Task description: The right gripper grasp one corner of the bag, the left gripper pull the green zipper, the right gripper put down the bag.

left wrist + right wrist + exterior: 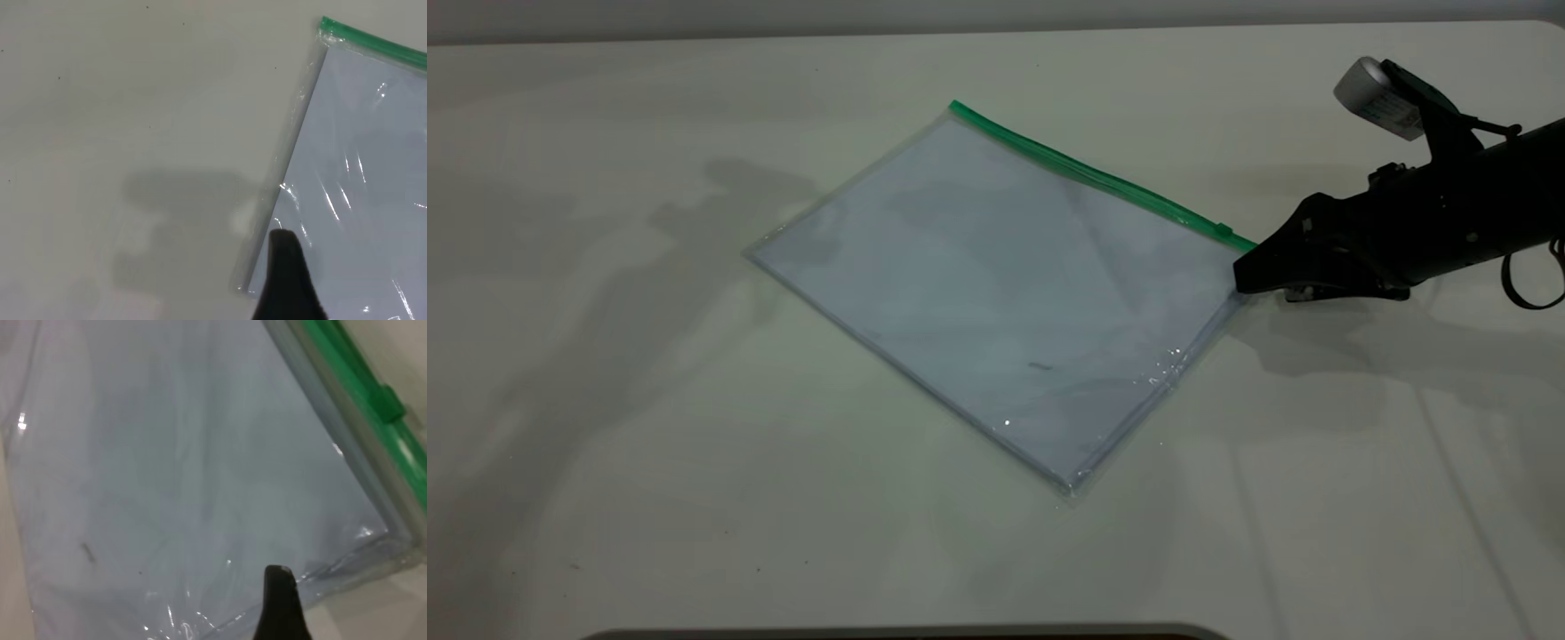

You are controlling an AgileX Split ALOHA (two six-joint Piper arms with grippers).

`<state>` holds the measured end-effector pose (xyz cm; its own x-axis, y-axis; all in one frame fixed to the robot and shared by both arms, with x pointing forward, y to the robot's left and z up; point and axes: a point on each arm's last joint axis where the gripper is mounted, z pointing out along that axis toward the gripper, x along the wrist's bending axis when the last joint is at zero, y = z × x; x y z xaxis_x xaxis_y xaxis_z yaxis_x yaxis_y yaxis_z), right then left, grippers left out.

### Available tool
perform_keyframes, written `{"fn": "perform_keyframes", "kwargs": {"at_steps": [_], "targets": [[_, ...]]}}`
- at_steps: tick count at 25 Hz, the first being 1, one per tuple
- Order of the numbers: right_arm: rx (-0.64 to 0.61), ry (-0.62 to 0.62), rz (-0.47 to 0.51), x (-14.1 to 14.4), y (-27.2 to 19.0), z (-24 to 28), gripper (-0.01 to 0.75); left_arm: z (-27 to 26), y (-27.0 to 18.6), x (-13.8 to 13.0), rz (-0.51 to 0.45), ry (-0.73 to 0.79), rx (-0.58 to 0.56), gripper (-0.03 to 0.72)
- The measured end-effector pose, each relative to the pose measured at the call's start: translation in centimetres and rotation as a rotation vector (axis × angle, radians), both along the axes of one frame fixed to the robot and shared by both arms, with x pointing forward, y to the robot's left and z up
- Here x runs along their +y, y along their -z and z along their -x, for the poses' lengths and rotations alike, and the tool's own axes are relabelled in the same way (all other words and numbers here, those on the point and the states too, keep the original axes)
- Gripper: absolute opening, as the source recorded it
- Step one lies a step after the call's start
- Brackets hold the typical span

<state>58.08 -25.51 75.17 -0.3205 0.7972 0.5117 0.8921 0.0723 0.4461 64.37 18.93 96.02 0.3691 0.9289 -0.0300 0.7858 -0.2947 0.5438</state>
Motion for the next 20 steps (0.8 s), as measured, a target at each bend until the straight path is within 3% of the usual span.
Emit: {"fn": "perform_keyframes", "kwargs": {"at_steps": [20], "targets": [[-0.014,-0.023,-0.036,0.4,1.4,-0.6,0.591,-0.1,-0.1,0.0,0.001,-0.001,-0.017,0.581]]}}
